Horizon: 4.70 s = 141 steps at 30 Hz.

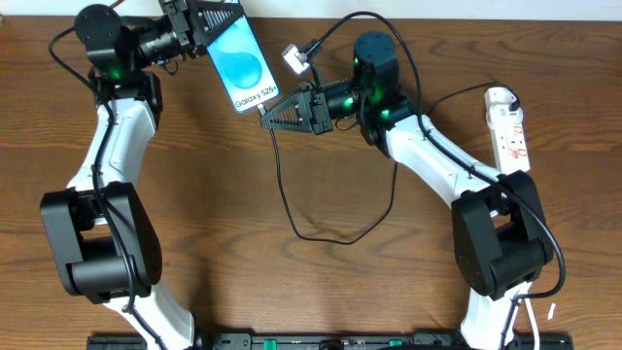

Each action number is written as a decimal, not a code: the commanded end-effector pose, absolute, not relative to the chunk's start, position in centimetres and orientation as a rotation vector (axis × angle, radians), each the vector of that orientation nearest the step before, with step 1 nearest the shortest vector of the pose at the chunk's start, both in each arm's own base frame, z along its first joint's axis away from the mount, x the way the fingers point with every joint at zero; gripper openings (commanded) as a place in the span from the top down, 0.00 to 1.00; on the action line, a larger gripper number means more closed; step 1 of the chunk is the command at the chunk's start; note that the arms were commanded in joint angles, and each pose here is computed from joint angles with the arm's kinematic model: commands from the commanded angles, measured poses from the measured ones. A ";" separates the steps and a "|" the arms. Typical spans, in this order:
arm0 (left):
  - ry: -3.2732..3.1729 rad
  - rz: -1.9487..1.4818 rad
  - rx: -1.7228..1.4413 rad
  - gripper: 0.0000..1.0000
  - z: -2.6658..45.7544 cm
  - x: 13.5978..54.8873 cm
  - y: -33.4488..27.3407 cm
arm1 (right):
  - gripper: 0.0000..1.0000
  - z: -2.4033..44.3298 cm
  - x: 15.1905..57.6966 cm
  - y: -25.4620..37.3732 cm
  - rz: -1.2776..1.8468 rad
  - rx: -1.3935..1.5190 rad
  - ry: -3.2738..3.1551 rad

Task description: Plug charger to phone and switch on socket

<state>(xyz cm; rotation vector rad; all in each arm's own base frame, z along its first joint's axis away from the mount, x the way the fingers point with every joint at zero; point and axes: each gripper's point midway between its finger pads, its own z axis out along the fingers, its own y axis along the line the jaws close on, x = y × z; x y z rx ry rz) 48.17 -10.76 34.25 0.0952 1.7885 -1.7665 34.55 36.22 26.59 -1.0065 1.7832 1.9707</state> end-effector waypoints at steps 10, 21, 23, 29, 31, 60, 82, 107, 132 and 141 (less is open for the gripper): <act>1.838 -1.798 0.340 0.93 34.9 44.9 -12.5 | 0.99 27.8 36.0 36.5 1.918 -0.926 1.768; 1.852 -1.806 0.374 0.93 34.8 44.4 -12.6 | 0.99 27.8 36.0 36.5 1.919 -0.926 1.768; 1.851 -1.805 0.373 0.93 34.8 44.4 -12.6 | 0.99 27.8 36.0 36.5 1.919 -0.926 1.768; 1.842 -1.793 0.388 0.93 34.8 44.4 -12.6 | 0.99 27.8 36.0 36.5 1.919 -0.926 1.768; 1.842 -1.793 0.391 0.93 34.8 44.4 -12.6 | 0.99 27.8 36.0 36.5 1.919 -0.926 1.769; 1.829 -1.771 0.446 0.93 34.6 44.1 -12.6 | 0.99 28.1 38.1 36.9 1.878 -0.759 1.810; 1.824 -1.764 0.450 0.92 34.6 44.1 -12.5 | 0.60 28.1 36.8 36.6 1.923 -0.843 1.801; 1.846 -1.739 0.285 0.92 34.6 45.2 -7.7 | 0.06 28.1 37.9 35.0 1.895 -0.848 1.782; 1.859 -1.753 0.245 0.92 34.3 45.3 -7.2 | 0.01 10.6 42.2 27.8 1.077 -0.237 2.594; 1.891 -1.786 0.195 0.93 29.9 44.7 -7.4 | 0.01 9.2 43.0 23.3 0.699 -0.033 2.684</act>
